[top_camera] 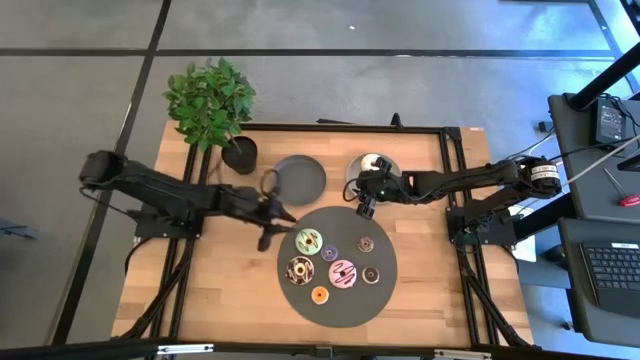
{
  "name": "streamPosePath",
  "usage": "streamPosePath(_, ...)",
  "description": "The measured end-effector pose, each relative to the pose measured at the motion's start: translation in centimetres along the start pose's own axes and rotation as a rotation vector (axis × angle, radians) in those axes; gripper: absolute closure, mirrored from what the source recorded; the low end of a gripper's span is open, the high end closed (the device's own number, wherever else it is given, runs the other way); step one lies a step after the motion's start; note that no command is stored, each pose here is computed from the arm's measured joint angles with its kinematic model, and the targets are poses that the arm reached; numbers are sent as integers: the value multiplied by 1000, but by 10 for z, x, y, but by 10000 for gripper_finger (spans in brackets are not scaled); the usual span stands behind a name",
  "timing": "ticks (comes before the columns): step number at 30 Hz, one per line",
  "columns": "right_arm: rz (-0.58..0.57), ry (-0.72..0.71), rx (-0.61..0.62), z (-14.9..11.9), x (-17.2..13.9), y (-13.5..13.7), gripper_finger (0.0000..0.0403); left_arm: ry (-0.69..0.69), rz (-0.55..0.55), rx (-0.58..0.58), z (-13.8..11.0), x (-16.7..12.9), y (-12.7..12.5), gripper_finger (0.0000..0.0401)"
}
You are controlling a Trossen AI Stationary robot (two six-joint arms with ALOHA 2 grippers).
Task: Pick & Place donuts
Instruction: Put the large blue donut on the light gray plate
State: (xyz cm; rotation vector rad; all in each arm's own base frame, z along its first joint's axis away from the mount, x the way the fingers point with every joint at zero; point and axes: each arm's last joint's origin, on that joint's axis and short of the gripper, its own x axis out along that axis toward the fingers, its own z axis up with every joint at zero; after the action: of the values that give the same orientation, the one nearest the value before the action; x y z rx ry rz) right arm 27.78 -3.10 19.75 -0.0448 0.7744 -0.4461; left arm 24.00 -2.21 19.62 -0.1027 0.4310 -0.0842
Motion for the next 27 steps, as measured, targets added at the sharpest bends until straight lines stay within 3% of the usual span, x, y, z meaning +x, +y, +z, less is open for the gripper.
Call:
streamPosePath(14,0,5,-1,-1,0,0,247,207,-9,61,-15,77,-9,285)
streamPosePath(20,1,8,-2,-1,0,0,247,269,98,98,-31,89,-3,285)
streamPosePath(27,1,8,-2,-1,0,0,247,262,153,166,-28,87,-2,285)
